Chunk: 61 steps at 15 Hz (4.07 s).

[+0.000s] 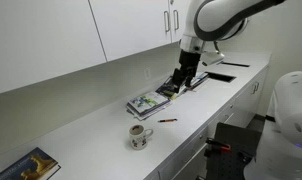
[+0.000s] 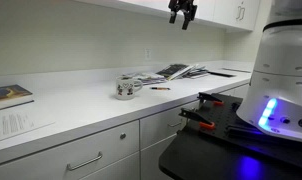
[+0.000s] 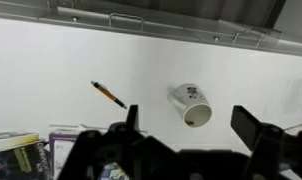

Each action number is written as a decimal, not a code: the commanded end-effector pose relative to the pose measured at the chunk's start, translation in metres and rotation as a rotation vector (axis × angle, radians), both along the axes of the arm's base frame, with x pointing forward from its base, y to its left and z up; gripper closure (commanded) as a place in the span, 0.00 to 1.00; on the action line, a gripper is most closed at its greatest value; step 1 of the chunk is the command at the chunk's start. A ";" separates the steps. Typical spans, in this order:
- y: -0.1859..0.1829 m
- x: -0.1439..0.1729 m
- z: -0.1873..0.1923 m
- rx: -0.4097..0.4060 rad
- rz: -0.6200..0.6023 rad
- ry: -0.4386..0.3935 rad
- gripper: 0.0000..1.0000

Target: Put then pen in the cup

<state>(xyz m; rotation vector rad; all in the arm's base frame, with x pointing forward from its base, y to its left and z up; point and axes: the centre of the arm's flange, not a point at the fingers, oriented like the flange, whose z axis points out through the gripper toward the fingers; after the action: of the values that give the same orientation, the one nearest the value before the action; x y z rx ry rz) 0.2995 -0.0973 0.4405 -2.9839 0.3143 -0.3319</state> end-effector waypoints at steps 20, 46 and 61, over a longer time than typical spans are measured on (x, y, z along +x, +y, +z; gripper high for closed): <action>-0.062 0.145 -0.116 -0.193 0.458 0.241 0.00; -0.113 0.205 -0.299 -0.313 0.677 0.306 0.00; -0.110 0.198 -0.309 -0.321 0.911 0.358 0.95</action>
<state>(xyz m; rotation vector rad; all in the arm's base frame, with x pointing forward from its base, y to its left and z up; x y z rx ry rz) 0.5052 -0.2162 0.1229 -3.1234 -0.9689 0.2550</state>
